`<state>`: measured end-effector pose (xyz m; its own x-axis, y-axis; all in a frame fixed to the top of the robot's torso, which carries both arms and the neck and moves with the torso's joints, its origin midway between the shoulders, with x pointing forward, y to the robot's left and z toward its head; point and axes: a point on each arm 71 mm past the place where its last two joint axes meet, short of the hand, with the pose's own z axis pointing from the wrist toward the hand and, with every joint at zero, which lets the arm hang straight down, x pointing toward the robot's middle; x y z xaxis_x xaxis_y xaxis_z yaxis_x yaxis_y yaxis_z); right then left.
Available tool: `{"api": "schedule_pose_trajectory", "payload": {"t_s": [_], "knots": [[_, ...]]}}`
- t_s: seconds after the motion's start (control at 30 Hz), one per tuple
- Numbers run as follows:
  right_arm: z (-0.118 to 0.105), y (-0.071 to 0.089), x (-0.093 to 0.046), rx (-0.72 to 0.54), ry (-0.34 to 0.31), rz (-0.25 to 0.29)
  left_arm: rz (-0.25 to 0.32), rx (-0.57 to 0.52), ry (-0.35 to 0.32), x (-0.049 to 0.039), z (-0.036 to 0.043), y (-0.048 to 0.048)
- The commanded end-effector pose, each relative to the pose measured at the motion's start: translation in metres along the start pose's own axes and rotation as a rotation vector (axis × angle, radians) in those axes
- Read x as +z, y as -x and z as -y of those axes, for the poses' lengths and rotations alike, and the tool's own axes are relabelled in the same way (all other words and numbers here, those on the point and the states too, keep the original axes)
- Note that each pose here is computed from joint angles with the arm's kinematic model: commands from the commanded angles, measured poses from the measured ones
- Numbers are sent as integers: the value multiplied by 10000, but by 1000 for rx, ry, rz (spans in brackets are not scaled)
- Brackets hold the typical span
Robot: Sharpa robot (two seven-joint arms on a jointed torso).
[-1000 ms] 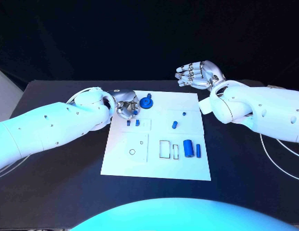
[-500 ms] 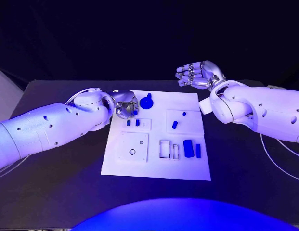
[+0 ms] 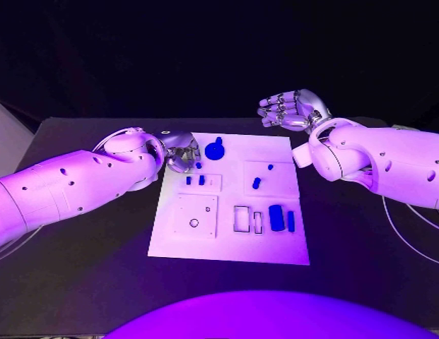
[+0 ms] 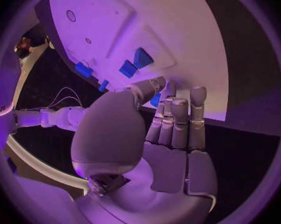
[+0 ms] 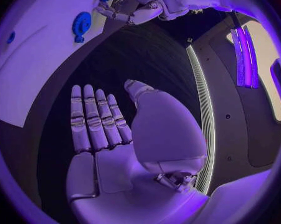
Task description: Assemble the parts on the task board
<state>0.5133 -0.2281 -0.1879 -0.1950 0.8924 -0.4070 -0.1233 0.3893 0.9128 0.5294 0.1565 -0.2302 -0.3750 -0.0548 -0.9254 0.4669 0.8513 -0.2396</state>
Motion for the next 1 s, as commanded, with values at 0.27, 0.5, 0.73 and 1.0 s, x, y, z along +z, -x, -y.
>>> {"api": "schedule_pose_trajectory", "payload": {"t_s": [0.27,0.5,0.73,1.0], "knots": [[47,5,-21,-168,32,-158,123,-229,44,-148,-348,165],[106,16,-67,-419,54,-282,222,-764,58,-341,-597,290],[172,68,-144,-700,38,-322,230,-1159,-75,-532,-633,333],[190,8,-241,-957,72,-299,215,-1316,-220,-696,-488,344]]}}
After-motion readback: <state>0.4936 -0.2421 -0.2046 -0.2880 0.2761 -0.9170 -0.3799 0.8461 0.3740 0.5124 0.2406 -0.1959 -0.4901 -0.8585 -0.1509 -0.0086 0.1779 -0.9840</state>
